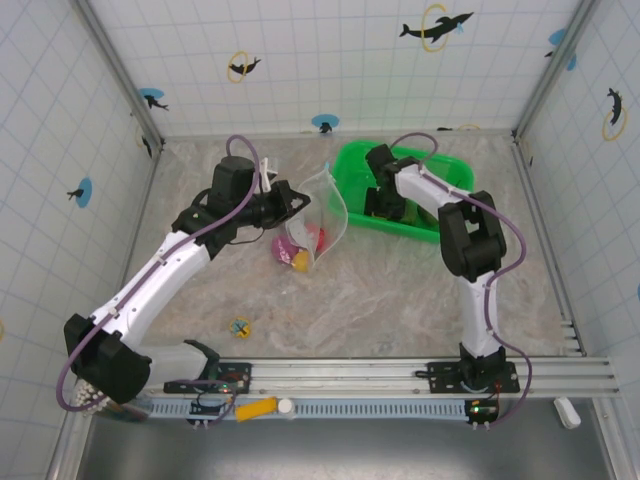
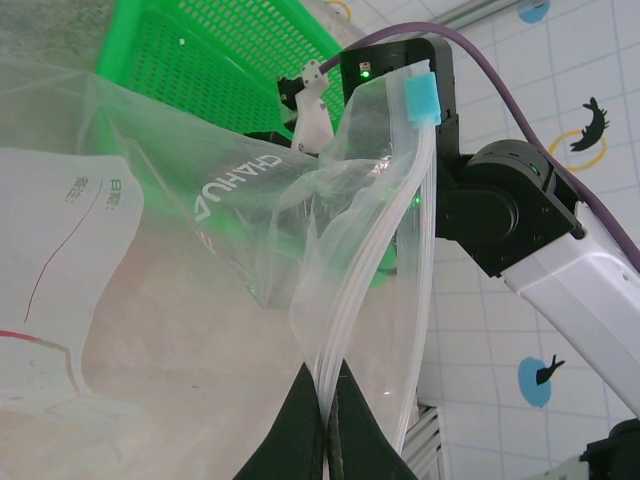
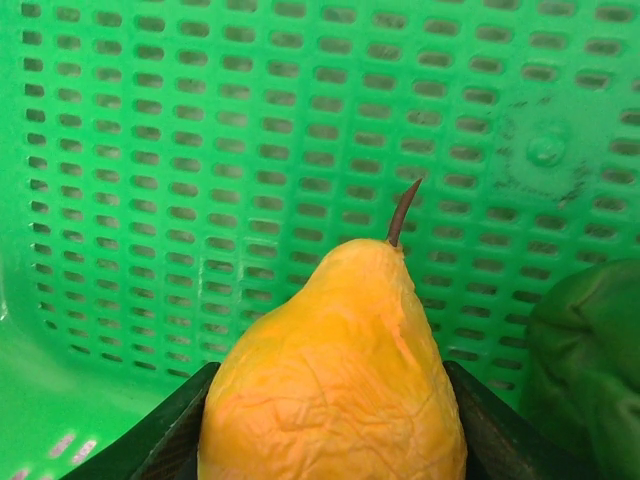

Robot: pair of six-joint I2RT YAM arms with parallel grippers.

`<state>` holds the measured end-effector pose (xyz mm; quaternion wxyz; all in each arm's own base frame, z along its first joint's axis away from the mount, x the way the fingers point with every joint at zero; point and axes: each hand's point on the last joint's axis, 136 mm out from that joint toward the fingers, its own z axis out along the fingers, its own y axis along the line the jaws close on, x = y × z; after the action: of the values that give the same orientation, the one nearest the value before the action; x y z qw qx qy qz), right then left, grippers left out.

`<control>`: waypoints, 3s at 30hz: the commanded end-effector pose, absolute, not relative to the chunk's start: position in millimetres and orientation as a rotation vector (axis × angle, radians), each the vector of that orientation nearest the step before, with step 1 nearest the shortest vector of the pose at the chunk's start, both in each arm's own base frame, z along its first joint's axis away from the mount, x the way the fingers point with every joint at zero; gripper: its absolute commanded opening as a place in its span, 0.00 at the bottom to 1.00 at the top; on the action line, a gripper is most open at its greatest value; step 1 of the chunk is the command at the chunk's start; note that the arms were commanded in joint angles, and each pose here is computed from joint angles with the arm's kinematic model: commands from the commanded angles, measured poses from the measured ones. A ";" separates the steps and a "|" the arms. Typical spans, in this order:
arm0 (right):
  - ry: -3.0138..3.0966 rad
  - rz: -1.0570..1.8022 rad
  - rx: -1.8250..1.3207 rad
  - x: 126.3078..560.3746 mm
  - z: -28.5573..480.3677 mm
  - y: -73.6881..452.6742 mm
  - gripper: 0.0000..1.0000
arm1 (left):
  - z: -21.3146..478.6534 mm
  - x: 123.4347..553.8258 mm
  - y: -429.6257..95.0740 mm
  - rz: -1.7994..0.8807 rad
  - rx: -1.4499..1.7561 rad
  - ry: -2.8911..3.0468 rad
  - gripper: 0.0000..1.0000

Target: Place the food in the zip-top bag and seal the zipper

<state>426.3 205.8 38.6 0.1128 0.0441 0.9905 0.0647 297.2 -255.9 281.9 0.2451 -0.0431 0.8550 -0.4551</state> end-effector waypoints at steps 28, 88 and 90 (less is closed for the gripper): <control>1.840 1.215 -0.533 269.7 381.9 316.8 0.57 | 334.9 297.1 -251.5 -1.334 -0.202 2.220 0.00; 2.040 0.532 -0.198 344.2 357.8 198.9 0.75 | 362.7 295.9 -229.6 -1.105 -0.119 2.232 0.00; 2.133 0.424 -0.140 354.7 319.1 174.9 0.76 | 363.5 296.2 -225.7 -1.064 -0.110 2.243 0.00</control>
<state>340.8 198.4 387.0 0.5199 -0.0798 0.8151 0.2429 297.6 -234.3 356.5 0.3019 -0.0622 0.8449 -0.4372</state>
